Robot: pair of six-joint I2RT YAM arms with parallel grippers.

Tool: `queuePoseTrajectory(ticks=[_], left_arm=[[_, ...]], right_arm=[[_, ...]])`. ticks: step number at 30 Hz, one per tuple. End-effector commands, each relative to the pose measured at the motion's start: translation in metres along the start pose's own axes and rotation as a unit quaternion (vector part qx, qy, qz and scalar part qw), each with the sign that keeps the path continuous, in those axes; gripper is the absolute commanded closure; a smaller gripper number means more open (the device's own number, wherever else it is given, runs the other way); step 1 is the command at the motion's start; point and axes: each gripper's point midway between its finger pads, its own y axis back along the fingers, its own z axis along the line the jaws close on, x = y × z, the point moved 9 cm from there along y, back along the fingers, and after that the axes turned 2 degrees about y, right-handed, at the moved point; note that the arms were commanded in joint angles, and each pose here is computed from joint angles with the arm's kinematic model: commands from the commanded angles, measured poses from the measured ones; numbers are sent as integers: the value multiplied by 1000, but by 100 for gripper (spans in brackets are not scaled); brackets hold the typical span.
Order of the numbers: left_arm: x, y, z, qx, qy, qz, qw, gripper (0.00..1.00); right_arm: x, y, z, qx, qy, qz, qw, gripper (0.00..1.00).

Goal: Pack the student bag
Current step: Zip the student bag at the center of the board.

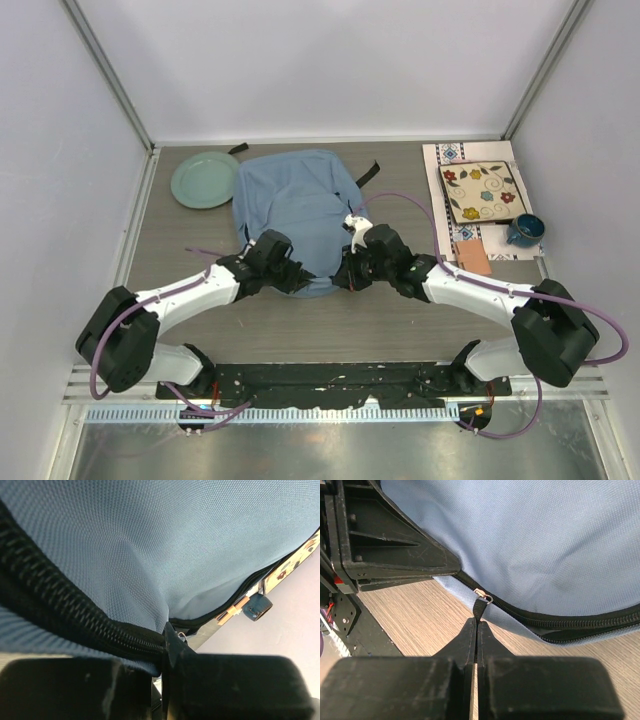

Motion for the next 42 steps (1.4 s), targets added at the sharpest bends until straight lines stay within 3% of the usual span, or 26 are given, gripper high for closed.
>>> queuePoseTrajectory(ticks=[1,4,9,20,27,34,36,37,38,40,41,42], left_arm=[[-4,-2,-3,20,-32,-22,999,100],[-8,5,0,17,-74,-41,996,100],[-21,22,16,3,-130,-83,988,100],[-51,35,58,-1,-131,-99,986,100],[-61,45,64,14,-154,-99,983,100],[-59,44,64,28,-189,-58,980,100],[-55,44,59,53,-186,-34,980,84],[-53,44,57,63,-183,-25,981,71],[-50,45,51,84,-183,-15,979,48],[-47,47,49,88,-180,0,980,35],[-46,49,48,91,-182,4,979,23],[-44,51,46,93,-183,6,979,21]], right_arm=[[-13,2,0,18,10,-38,999,99],[-14,5,-10,75,-4,-48,996,99],[-15,4,-18,99,-13,-43,994,99],[-20,12,-35,141,-21,-48,989,99],[-20,20,-53,179,-35,-55,982,99],[-24,21,-51,152,-38,-59,986,99],[-24,19,-49,137,-40,-61,988,99],[-23,17,-47,131,-38,-61,989,99],[-23,16,-46,134,-38,-61,988,99],[-20,13,-44,133,-34,-57,989,99],[-17,11,-44,128,-36,-56,990,99],[-16,10,-43,122,-40,-56,990,99]])
